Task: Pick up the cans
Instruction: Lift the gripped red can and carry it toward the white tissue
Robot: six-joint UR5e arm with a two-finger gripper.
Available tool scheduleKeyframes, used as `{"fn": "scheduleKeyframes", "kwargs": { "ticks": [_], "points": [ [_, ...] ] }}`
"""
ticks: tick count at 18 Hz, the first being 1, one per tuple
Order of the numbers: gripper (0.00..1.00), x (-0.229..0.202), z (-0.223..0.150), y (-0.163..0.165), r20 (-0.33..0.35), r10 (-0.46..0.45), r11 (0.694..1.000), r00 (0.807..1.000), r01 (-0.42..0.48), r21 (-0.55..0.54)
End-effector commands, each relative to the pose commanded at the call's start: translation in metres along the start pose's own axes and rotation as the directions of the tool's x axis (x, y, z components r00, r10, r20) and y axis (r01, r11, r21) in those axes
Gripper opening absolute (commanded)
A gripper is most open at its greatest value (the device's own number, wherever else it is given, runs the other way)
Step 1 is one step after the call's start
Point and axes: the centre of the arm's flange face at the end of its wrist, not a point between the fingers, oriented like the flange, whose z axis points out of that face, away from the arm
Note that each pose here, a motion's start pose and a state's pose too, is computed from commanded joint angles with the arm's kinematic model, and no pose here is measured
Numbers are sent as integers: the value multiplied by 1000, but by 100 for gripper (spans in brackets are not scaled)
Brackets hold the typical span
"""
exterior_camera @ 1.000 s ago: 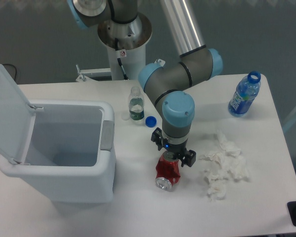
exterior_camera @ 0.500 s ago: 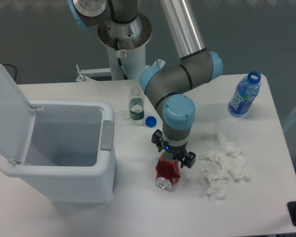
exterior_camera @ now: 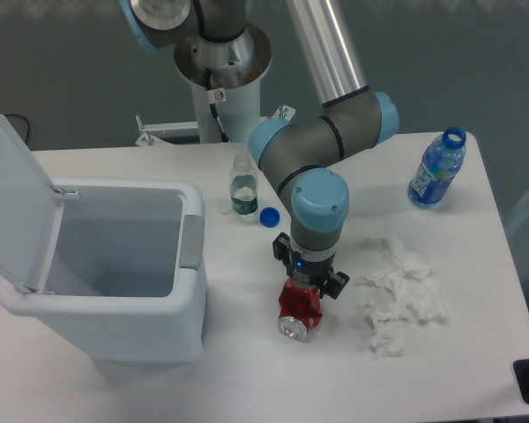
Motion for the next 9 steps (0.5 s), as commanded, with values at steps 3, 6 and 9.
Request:
{"fn": "scheduleKeyframes", "kwargs": {
  "ticks": [3, 6, 9],
  "points": [
    [30, -3, -3, 0, 6, -3, 1000, 1000, 3, 4],
    [30, -8, -12, 0, 20, -6, 1000, 1000, 6, 14],
    [30, -22, -45, -4, 70, -12, 999, 997, 9, 49]
  ]
}}
